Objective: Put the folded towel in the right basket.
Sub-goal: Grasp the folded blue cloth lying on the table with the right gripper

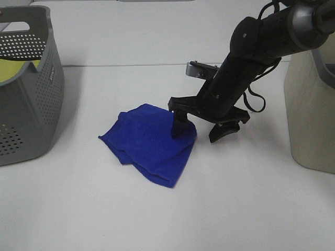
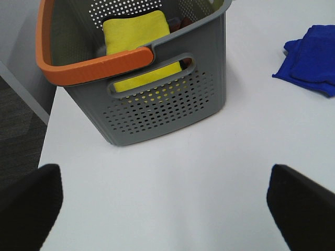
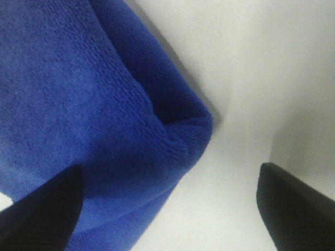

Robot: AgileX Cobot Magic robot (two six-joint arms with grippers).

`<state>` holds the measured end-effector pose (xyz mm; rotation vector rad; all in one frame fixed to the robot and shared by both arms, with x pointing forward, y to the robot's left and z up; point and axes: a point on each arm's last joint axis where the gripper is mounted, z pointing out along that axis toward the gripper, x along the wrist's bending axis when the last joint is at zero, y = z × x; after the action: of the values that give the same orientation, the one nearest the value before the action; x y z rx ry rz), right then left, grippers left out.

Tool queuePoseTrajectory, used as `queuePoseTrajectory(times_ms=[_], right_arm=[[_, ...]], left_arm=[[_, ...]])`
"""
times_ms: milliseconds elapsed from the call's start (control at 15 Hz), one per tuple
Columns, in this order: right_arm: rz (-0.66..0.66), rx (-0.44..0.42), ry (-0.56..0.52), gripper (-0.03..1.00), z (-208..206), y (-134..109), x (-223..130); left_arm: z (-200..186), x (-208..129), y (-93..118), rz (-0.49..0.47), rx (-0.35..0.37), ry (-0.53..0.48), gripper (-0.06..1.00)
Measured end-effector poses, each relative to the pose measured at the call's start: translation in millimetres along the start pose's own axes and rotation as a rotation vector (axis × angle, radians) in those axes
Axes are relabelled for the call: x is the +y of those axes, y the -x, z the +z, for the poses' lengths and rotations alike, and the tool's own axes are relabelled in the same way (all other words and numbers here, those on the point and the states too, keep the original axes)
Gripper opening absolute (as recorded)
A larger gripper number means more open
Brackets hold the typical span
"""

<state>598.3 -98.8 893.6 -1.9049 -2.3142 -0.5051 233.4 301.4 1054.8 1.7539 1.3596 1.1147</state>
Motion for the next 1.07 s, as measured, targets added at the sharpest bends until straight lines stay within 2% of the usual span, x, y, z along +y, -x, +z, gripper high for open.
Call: queuePoseTrajectory(times_ms=[400, 867, 1067], right_arm=[[0.163, 0.129, -0.029, 0.87, 17, -7, -1], [0.222, 0.177, -0.059, 0.85, 32, -16, -4], [0.300, 0.225, -0.072, 0.84, 38, -20, -3]], left_arm=[[0, 0, 0, 0.000, 0.000, 0.000, 0.99], [0, 0, 0, 0.000, 0.000, 0.000, 0.99], [0, 0, 0, 0.000, 0.000, 0.000, 0.99]])
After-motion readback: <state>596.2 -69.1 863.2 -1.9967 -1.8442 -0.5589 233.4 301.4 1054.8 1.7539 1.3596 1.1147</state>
